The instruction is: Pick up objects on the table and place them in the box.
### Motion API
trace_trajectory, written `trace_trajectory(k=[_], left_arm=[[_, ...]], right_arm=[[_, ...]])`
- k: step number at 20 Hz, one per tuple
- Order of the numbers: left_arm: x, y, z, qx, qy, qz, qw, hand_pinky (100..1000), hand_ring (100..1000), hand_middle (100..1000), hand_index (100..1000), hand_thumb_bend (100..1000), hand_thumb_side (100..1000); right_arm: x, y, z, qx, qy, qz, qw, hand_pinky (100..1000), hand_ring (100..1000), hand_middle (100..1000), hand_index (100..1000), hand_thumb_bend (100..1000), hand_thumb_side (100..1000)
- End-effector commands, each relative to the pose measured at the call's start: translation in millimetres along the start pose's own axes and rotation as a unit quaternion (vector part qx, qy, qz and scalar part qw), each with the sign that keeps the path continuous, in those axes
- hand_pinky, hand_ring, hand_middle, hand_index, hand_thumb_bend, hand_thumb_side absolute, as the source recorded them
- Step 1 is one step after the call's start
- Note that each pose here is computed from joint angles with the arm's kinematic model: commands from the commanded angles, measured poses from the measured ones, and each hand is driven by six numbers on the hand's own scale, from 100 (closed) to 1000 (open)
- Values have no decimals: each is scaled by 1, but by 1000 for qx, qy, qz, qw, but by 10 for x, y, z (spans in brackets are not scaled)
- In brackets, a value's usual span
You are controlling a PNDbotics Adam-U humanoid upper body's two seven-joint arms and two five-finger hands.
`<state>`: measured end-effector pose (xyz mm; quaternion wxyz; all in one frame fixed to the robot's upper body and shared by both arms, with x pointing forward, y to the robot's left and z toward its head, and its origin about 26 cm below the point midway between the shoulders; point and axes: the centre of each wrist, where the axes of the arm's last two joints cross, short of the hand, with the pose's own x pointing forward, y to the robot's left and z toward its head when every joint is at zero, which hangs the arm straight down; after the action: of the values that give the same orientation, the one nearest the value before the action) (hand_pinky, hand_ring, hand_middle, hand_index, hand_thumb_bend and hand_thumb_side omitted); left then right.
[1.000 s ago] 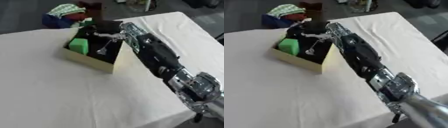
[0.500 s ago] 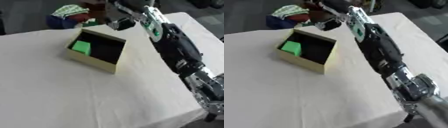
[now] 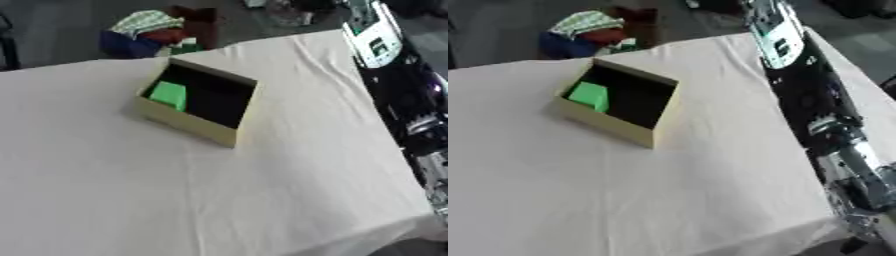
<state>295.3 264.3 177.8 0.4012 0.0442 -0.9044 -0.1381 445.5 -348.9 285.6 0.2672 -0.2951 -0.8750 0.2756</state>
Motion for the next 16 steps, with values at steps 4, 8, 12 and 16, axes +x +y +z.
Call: trace_trajectory(k=[4, 8, 12, 16], left_arm=[[60, 46, -16, 7, -11, -10, 1000, 725, 556, 537, 821, 100, 751], [59, 44, -14, 9, -11, -10, 1000, 725, 554, 535, 821, 100, 753], [58, 44, -14, 10, -10, -10, 1000, 725, 554, 535, 821, 100, 752], [56, 48, -10, 14, -10, -9, 1000, 725, 557, 540, 821, 100, 752]], right_arm=[[-53, -419, 92, -72, 31, -23, 997, 697, 940, 715, 912, 100, 428], [-149, -476, 202, -89, 58, -40, 994, 691, 935, 715, 913, 100, 460], [-247, -504, 307, -103, 82, -47, 990, 688, 941, 715, 912, 100, 526], [-329, -498, 404, -116, 104, -62, 986, 684, 942, 710, 908, 100, 583]])
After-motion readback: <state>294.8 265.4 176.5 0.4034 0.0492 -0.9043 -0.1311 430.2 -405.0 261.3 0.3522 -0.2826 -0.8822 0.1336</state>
